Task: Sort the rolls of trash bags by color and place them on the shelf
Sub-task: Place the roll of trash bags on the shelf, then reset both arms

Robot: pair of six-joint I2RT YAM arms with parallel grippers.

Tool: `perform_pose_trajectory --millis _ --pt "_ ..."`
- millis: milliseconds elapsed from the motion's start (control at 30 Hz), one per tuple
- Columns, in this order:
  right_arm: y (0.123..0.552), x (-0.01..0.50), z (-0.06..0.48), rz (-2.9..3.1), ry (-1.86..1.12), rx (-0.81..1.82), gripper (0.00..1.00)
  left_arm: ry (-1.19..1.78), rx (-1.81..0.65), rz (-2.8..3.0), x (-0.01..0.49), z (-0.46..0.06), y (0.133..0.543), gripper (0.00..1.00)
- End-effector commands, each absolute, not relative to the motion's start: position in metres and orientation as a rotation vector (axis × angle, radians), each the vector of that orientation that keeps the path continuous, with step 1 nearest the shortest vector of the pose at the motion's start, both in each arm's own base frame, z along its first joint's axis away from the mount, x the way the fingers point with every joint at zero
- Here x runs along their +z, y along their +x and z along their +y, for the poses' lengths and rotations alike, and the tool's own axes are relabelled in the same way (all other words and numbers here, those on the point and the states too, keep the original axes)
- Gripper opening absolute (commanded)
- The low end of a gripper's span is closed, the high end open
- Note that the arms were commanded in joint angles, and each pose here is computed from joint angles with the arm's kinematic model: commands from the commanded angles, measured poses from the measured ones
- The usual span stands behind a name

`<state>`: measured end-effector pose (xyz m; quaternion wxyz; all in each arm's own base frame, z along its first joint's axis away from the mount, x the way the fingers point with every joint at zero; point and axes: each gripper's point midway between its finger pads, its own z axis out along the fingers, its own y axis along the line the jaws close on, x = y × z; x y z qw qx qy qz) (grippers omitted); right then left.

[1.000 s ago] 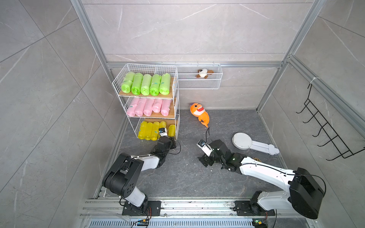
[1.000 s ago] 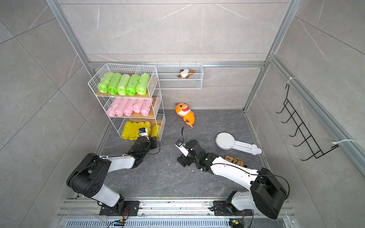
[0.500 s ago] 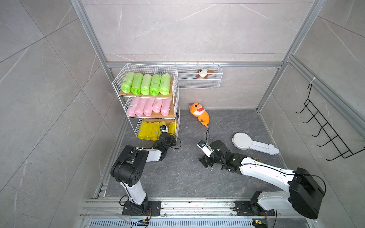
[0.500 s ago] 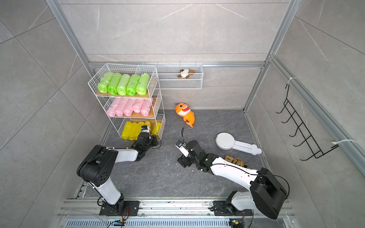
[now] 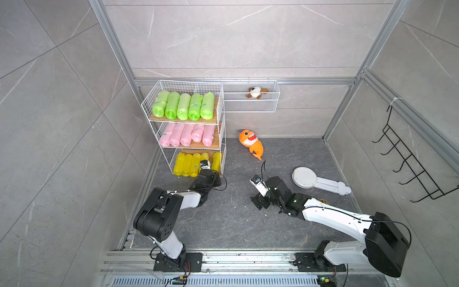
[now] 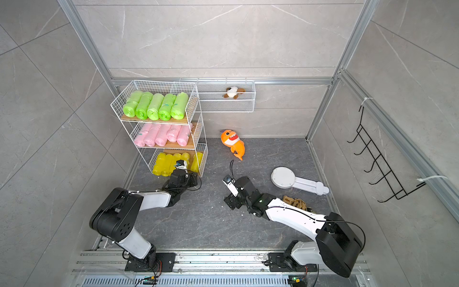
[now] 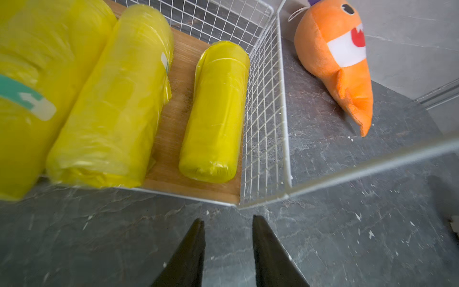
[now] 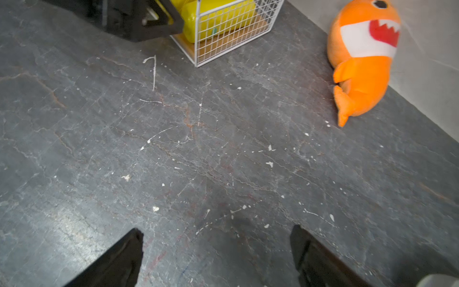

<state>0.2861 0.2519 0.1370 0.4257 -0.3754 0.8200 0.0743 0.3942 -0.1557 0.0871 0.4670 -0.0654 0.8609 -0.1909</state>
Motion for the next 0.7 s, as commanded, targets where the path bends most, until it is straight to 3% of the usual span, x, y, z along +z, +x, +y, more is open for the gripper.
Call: perform_pose_trajectory --millis 0,333,667 --pt "0.301 0.171 0.233 2.017 -0.771 0.101 0.97 -0.166 -0.521 2.017 0.124 -0.154 0.384 0.43" --pt "0.321 0.228 0.163 1.936 -0.525 -0.264 1.00 -0.230 -0.308 1.836 0.176 -0.093 0.340 0.55" --pt "0.325 0.249 0.098 1.870 -0.306 -0.471 1.00 -0.358 -0.070 1.612 0.214 -0.030 0.307 0.95"
